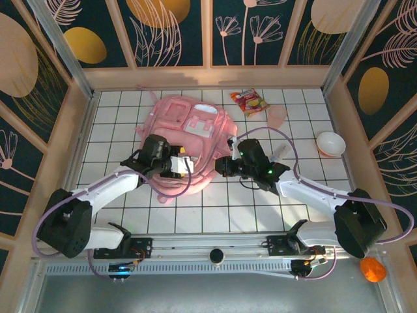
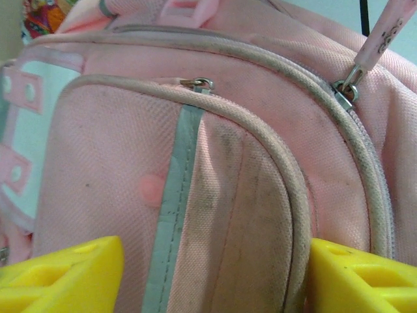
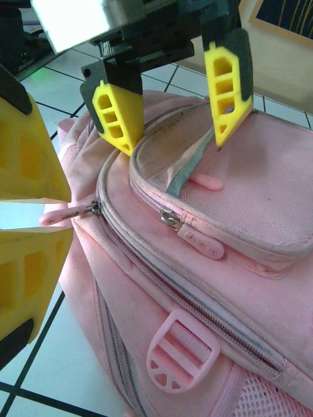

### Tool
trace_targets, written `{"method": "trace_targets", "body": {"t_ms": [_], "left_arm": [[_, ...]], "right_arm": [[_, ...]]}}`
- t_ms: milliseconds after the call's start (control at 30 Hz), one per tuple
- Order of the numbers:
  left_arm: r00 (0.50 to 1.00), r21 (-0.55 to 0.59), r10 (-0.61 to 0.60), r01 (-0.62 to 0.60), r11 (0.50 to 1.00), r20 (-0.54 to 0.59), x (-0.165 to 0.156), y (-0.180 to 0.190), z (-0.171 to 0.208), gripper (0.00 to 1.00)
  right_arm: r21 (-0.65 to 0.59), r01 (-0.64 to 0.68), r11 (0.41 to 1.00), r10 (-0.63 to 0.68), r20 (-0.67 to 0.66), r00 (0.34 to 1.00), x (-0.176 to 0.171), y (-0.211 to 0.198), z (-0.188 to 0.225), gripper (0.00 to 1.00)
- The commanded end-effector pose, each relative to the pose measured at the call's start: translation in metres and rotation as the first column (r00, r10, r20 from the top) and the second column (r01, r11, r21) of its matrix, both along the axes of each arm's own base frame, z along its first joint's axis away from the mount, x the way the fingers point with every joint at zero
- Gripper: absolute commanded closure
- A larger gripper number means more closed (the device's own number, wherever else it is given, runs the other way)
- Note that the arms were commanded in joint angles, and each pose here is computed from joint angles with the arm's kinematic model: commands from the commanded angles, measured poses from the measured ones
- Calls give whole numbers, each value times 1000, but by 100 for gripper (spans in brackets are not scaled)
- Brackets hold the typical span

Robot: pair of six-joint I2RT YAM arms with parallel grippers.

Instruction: Pack the student bag

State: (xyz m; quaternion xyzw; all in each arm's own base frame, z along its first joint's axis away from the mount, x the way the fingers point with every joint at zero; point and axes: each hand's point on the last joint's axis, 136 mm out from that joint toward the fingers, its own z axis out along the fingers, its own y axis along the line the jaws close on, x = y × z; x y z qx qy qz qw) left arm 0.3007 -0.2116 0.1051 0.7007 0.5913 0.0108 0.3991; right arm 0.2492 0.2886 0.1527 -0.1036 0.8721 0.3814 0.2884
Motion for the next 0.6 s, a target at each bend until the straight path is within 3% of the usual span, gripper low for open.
{"method": "trace_targets", "body": {"t_ms": [0, 67, 167, 200, 300, 567], "left_arm": [[997, -40, -11, 15, 999, 80, 13, -9, 22, 37], [998, -76, 3, 1, 997, 61, 13, -12, 31, 51], [1000, -141, -4, 3, 990, -6, 4, -19, 50, 94], [1000, -167, -8, 5, 986, -14, 1, -20, 57, 100], [1000, -224, 1, -1, 974, 0, -1, -23, 72, 100], [1000, -223, -1, -4, 975, -24, 0, -25, 70, 100]], "right_arm": [[-8, -18, 1000, 18, 21, 1000, -7, -1, 5, 83], [-35, -22, 999, 22, 16, 1000, -9, -1, 2, 82], [-77, -42, 996, 43, 6, 999, -12, 3, -4, 81], [-89, -53, 995, 53, 3, 999, -13, 6, -6, 80], [-116, -79, 990, 81, 6, 997, -12, 16, -9, 72], [-201, -105, 974, 116, 40, 993, 3, 34, -22, 54]]}}
